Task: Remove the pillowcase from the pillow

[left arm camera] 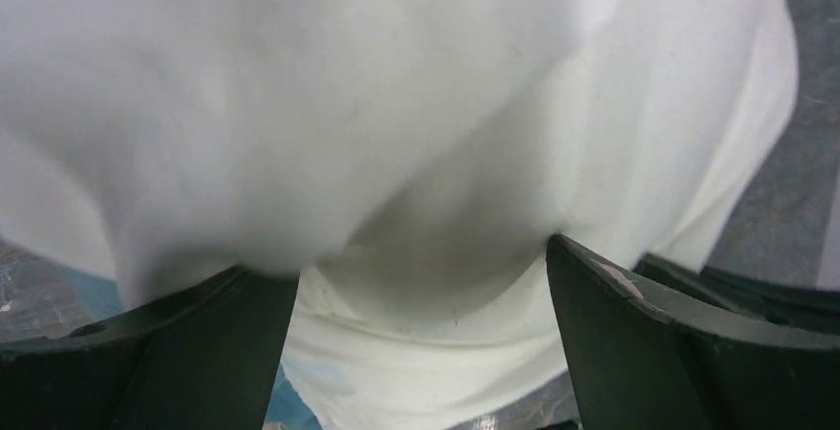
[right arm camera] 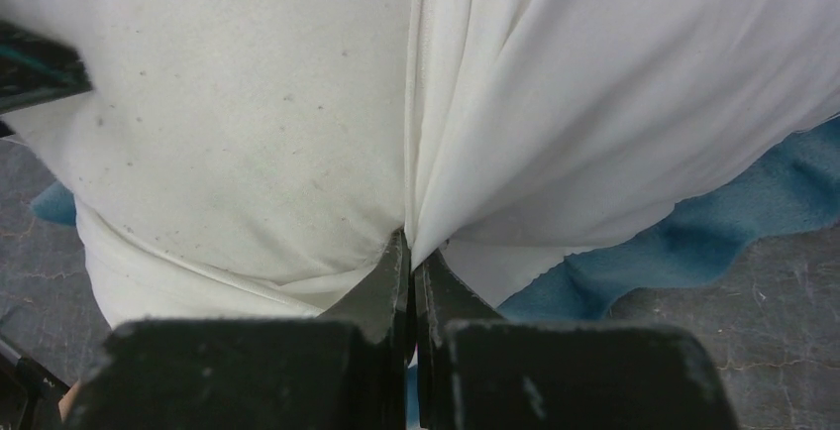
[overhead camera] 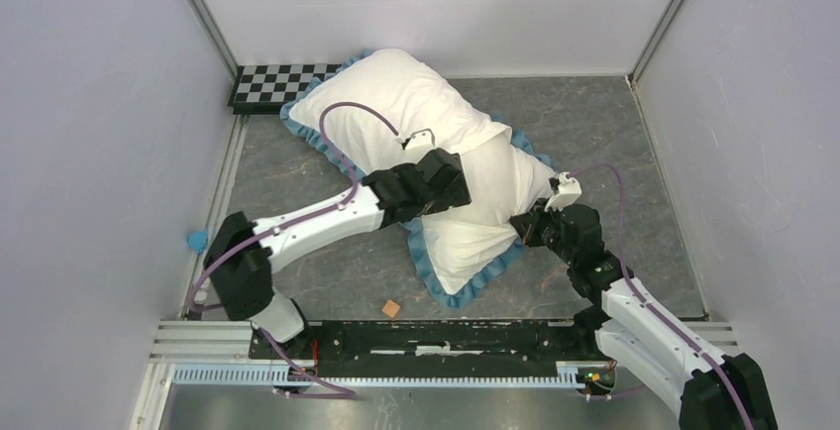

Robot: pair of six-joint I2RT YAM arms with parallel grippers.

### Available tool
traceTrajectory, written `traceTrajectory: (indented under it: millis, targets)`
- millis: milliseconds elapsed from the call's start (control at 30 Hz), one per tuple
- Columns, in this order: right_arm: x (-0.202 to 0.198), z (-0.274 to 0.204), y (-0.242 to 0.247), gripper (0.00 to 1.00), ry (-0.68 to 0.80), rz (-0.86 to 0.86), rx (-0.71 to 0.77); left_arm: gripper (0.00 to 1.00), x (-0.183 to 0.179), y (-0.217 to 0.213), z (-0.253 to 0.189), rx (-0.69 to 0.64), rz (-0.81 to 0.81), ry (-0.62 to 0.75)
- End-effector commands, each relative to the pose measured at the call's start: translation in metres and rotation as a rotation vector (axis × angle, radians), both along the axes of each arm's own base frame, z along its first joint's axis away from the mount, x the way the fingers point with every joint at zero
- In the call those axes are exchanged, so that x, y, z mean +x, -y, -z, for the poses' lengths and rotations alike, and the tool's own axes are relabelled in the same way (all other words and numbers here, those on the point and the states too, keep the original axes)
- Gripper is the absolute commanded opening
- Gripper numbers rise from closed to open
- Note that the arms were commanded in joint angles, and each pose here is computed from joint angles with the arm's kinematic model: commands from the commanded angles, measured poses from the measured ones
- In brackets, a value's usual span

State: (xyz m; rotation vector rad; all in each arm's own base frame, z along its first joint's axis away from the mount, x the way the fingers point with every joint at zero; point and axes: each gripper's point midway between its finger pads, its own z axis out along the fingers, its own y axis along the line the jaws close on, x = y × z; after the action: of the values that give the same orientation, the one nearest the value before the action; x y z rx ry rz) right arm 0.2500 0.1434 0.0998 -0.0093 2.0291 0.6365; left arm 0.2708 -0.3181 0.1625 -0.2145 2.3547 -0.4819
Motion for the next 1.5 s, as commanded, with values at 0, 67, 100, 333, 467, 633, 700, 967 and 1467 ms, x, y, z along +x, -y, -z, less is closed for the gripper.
traceTrajectory:
  millis: [0, 67, 100, 333, 467, 633, 700, 967, 1467]
  targets:
    - [0.000, -0.001, 0.005, 0.00, 0.010, 0.001, -0.042, 1.00, 0.023, -0.011, 0.020, 0.092, -0.132, -0.060]
    - [-0.001, 0.003, 0.005, 0.00, 0.003, 0.002, -0.040, 0.97, 0.025, -0.008, 0.034, 0.106, -0.133, -0.080]
    - [-0.002, 0.005, 0.005, 0.00, -0.001, 0.001, -0.038, 0.92, 0.026, -0.006, 0.041, 0.103, -0.126, -0.080]
    - [-0.005, 0.010, 0.007, 0.00, -0.006, -0.001, -0.053, 0.02, 0.032, 0.026, 0.048, -0.016, 0.001, -0.054]
    - [-0.001, 0.004, 0.009, 0.00, 0.006, -0.008, -0.097, 0.02, 0.036, 0.022, 0.026, -0.010, -0.001, -0.015]
    - [0.003, -0.001, 0.008, 0.00, 0.013, -0.034, -0.127, 0.02, 0.036, 0.001, -0.001, -0.023, -0.070, 0.009]
    - [0.002, 0.000, 0.005, 0.00, 0.018, -0.048, -0.115, 0.02, 0.039, -0.006, -0.010, -0.065, -0.105, 0.017]
    - [-0.013, 0.033, 0.013, 0.00, -0.079, -0.030, -0.138, 0.02, 0.072, 0.009, -0.058, -0.229, -0.110, 0.069]
    - [-0.021, 0.078, 0.047, 0.05, -0.216, 0.120, -0.255, 0.02, 0.082, -0.021, -0.149, -0.346, -0.092, 0.183]
